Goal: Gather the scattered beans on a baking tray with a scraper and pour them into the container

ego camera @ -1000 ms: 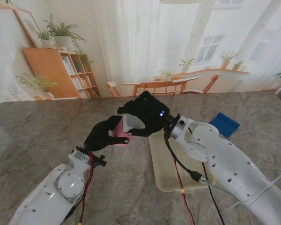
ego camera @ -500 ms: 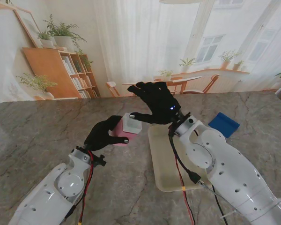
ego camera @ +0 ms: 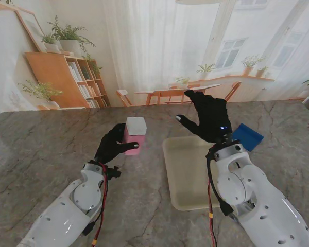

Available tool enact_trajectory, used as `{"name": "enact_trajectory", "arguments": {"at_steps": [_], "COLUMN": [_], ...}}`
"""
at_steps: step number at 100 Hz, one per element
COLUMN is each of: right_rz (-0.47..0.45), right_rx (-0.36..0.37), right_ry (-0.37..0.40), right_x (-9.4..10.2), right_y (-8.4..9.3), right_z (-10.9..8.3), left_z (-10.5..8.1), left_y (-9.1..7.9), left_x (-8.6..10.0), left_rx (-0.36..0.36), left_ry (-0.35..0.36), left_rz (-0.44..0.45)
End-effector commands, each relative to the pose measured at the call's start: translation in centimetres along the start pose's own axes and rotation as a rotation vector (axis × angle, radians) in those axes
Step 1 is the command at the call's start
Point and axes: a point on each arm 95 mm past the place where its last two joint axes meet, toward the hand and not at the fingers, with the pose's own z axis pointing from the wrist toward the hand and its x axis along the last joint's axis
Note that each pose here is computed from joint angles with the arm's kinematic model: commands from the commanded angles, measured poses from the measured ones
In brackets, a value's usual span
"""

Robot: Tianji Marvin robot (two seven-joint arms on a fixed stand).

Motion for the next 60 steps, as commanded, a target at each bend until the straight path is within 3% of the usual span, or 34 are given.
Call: {"name": "enact_trajectory", "arguments": {"at_steps": [1, 24, 60], "right_rz": [-0.023, 0.016, 0.07], "right_rx": [0.076, 0.128, 0.143], "right_ry": [-0.03, -0.147, -0.205], "right_x": [-1.0, -2.3, -1.8], "right_y": [-1.9, -4.9, -7.3], "right_z": [-1.5, -3.5, -4.1], "left_z": [0.5, 0.9, 0.9], "left_y": [0.6, 1.9, 3.2], "left_x": [0.3, -1.2, -2.7], "left_rx": [-0.004, -0.029, -0.125], "left_ry": [0.004, -0.047, -0.046], "left_rz": [0.007, -0.031, 0.012]}}
